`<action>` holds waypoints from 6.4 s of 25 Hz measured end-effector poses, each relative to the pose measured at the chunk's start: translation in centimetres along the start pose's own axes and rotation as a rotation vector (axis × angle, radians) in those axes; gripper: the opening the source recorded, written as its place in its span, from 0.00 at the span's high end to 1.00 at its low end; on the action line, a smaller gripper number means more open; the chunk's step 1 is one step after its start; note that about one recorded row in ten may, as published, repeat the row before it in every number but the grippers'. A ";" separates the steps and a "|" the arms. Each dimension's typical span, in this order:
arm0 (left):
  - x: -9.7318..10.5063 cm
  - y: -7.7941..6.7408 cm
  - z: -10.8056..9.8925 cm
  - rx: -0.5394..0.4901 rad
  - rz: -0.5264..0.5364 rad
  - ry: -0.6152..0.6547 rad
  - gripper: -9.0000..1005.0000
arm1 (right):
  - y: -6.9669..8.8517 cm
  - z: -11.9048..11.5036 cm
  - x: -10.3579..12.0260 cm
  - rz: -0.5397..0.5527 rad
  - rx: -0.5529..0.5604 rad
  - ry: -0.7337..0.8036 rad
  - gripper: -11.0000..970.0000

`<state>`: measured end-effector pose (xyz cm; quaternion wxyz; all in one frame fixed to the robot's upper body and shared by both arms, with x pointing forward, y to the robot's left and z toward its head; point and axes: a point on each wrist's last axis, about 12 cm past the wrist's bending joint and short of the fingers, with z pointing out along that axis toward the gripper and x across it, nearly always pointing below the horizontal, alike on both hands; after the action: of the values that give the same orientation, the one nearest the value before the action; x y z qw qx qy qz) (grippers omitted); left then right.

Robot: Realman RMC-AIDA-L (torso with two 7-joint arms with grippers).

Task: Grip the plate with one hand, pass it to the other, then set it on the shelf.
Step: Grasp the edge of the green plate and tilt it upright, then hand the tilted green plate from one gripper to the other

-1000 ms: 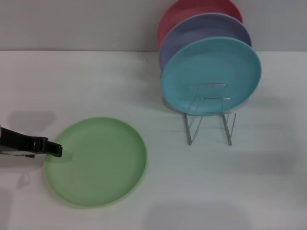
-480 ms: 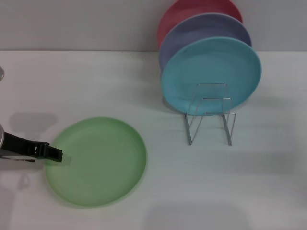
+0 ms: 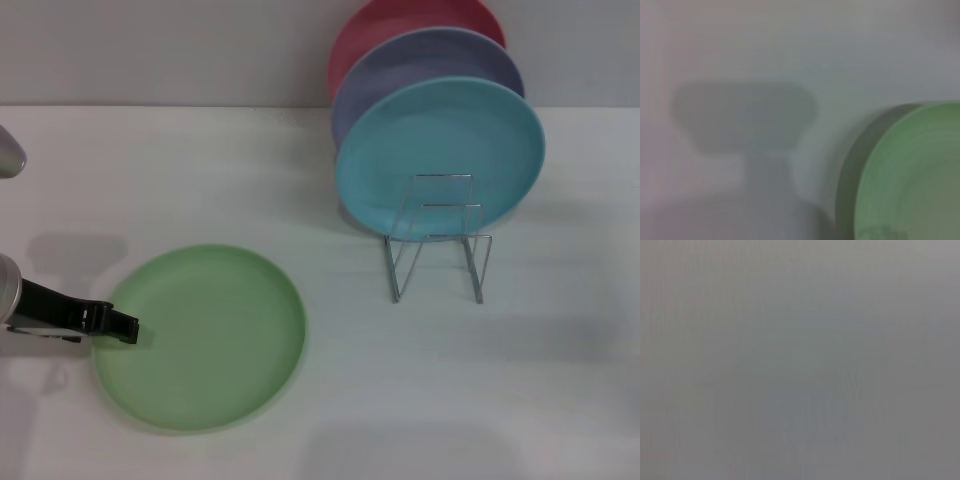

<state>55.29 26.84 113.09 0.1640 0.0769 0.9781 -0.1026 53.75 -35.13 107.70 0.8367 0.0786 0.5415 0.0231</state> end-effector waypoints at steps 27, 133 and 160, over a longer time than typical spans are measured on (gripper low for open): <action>-0.2 -0.2 0.6 -0.041 0.043 0.013 0.59 | -0.2 -0.3 -0.1 -0.008 0.002 -0.001 0.23; -0.8 5.2 0.9 0.044 0.281 -1.155 0.96 | 0.2 -0.2 0.9 0.004 0.003 0.065 0.23; -1.0 5.1 1.1 0.200 0.174 -1.003 0.95 | 5.6 -5.7 1.8 -0.121 -0.212 0.064 0.23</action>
<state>57.53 31.41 111.50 0.6124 0.1146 0.7547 -0.2056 49.54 -28.78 104.61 0.8225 -0.0440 0.5661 0.0321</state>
